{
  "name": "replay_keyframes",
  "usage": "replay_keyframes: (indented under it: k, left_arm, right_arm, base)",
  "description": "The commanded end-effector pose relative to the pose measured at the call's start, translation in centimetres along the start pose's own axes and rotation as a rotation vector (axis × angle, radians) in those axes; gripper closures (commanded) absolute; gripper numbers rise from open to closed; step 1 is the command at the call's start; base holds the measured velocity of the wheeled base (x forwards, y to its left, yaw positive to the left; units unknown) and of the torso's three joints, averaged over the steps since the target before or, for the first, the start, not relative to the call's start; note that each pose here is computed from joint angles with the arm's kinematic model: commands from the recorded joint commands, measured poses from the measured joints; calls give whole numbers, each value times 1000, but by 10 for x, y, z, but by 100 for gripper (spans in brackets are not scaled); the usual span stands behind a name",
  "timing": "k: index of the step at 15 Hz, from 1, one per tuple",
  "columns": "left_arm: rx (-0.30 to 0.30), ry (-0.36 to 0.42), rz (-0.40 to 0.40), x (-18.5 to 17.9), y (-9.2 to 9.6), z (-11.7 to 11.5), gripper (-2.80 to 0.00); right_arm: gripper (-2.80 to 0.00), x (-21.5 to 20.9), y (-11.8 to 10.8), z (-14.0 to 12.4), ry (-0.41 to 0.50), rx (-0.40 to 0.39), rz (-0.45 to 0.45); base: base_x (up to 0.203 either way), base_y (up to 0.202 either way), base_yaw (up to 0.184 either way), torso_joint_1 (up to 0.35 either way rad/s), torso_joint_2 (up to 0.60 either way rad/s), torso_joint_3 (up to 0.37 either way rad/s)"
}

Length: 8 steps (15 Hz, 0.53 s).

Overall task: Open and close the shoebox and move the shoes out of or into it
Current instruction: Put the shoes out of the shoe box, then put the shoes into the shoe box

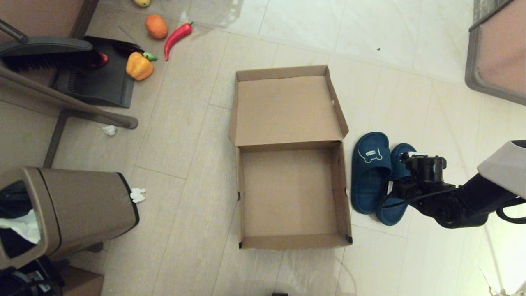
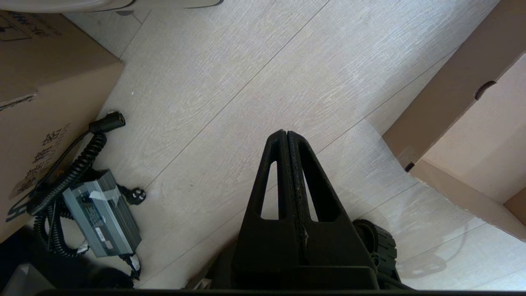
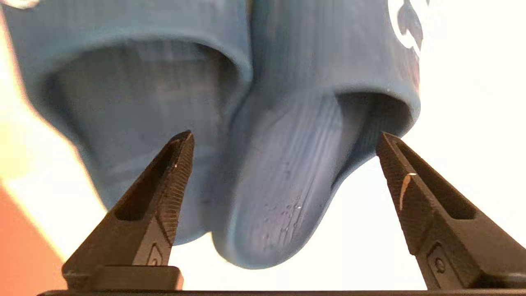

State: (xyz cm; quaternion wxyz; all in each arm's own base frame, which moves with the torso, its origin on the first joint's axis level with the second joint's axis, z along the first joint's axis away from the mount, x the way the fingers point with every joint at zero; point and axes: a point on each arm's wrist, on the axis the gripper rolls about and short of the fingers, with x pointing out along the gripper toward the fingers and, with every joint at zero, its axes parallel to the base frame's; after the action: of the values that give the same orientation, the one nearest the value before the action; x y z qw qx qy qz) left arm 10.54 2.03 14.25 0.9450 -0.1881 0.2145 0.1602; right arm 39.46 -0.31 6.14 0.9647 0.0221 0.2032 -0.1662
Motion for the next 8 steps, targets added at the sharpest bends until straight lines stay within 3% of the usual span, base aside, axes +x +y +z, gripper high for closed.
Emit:
replay_keyframes:
  k: [1, 5, 8]
  left_arm:
    - [-3, -14, -3, -3, 0, 0, 0]
    - [-5, -36, 11, -5, 1, 1, 0]
    - [-5, -40, 12, -5, 0, 2, 0]
  right_arm:
    - [-280, -4, 0, 6, -17, 8, 11]
    - [-280, 17, 5, -11, 12, 34, 3]
    - [-280, 34, 12, -2, -47, 77, 12]
  base:
    - [0, 0, 0, 0, 0, 0]
    - [0, 0, 0, 0, 0, 0]
    - [0, 0, 0, 0, 0, 0]
